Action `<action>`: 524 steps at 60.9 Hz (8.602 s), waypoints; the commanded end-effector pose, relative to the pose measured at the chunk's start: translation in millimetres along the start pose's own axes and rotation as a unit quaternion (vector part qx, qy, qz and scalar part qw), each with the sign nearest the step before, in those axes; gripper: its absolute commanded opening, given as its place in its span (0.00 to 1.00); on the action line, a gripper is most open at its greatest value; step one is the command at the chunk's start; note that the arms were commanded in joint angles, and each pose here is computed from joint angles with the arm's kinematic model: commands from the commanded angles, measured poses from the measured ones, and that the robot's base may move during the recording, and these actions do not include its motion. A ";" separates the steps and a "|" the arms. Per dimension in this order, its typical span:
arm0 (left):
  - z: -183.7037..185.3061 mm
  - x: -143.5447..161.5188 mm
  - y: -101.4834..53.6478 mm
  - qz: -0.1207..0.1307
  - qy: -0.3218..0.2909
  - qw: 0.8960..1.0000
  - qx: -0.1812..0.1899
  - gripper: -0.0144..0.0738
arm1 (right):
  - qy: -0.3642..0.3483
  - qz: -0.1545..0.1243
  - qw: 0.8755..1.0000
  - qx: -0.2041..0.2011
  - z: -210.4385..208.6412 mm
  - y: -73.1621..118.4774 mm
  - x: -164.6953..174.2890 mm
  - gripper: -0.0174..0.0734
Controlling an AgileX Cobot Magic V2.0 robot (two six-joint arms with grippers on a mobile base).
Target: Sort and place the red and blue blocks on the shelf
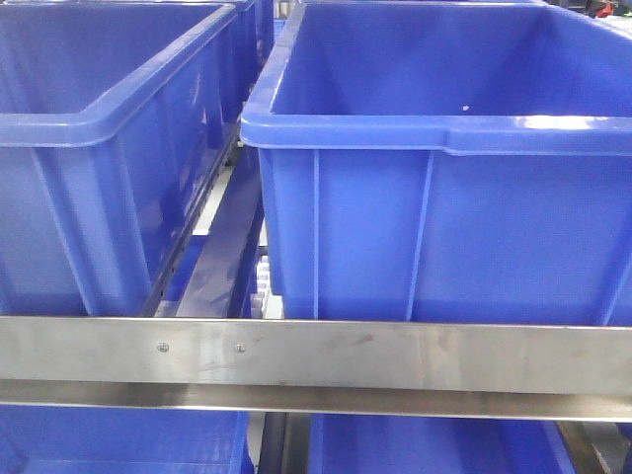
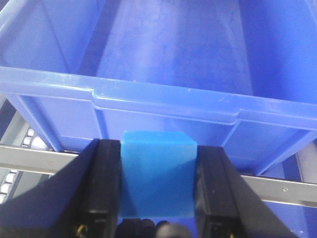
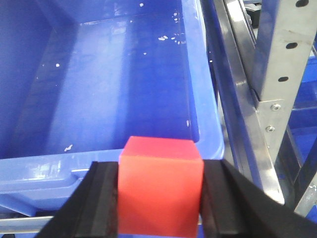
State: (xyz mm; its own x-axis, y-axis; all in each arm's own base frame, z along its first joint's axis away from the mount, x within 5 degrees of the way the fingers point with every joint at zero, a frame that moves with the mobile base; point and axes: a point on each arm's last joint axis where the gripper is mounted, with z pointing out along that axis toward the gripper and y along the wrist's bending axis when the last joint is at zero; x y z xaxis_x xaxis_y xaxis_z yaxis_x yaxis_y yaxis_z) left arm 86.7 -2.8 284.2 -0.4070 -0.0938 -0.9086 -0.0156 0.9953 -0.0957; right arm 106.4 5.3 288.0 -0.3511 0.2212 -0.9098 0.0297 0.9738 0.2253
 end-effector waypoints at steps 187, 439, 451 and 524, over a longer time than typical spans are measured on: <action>92.3 -101.7 -35.6 -0.010 -0.083 0.995 0.062 0.32 | -0.082 -0.033 0.996 -0.004 73.5 15.4 -84.9 0.25; 26.5 -12.1 -13.8 -0.013 -0.113 0.991 0.066 0.30 | -0.252 -0.035 0.966 -0.036 -39.3 -10.6 38.2 0.25; 26.5 -12.1 -13.8 -0.013 -0.113 0.991 0.066 0.30 | -0.272 -0.033 0.961 -0.039 -34.3 -17.8 66.8 0.25; 26.5 -12.1 -13.8 -0.013 -0.113 0.991 0.066 0.30 | -0.259 -0.026 0.965 -0.037 -25.6 -21.8 81.6 0.25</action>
State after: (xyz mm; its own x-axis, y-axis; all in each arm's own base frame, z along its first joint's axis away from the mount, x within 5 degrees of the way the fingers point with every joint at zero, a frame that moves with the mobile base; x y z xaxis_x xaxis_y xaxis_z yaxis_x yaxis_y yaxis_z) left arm 113.7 -14.2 268.7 -0.2935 -0.1206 -0.9483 0.0714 0.9865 -0.1475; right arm 56.8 1.8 200.9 0.0296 0.1925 -0.9809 -0.0361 0.9809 0.1914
